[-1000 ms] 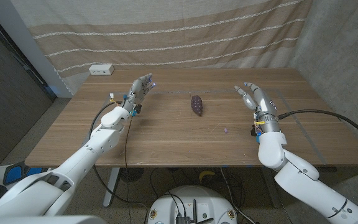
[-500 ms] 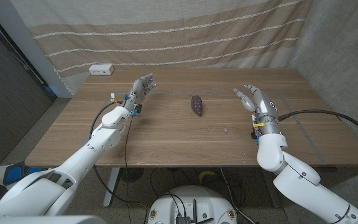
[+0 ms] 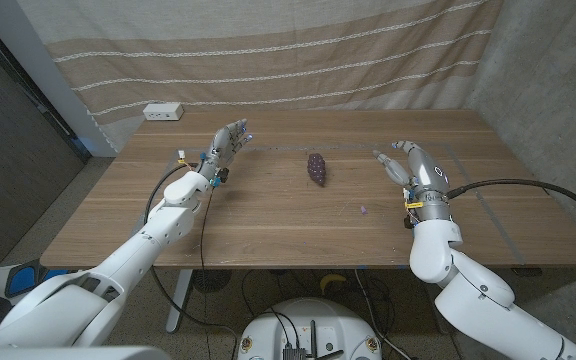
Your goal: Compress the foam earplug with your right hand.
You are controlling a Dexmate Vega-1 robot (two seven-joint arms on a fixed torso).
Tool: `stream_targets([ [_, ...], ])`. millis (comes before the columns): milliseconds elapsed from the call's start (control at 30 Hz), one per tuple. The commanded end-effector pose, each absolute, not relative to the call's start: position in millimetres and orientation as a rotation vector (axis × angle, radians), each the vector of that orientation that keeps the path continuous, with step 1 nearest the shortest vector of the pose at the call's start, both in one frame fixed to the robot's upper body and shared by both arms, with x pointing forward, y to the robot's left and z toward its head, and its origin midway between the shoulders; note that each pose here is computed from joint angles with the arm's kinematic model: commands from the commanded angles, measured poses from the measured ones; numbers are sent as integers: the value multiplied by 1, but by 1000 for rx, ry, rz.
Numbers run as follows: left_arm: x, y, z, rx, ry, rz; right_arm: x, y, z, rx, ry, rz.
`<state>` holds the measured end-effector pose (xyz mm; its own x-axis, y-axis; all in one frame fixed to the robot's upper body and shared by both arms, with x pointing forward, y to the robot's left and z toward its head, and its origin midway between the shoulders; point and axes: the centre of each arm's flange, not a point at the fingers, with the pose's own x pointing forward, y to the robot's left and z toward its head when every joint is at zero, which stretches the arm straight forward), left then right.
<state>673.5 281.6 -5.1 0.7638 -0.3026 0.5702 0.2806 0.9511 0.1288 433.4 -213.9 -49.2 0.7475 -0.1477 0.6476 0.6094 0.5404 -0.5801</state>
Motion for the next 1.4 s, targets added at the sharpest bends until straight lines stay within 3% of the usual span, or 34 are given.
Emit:
stream_targets([
  [33, 672, 283, -8, 30, -630, -322, 421, -200, -50, -950, -580, -569],
  [1400, 659, 283, -15, 35, -640, -337, 415, -164, -75, -1104, -405, -701],
])
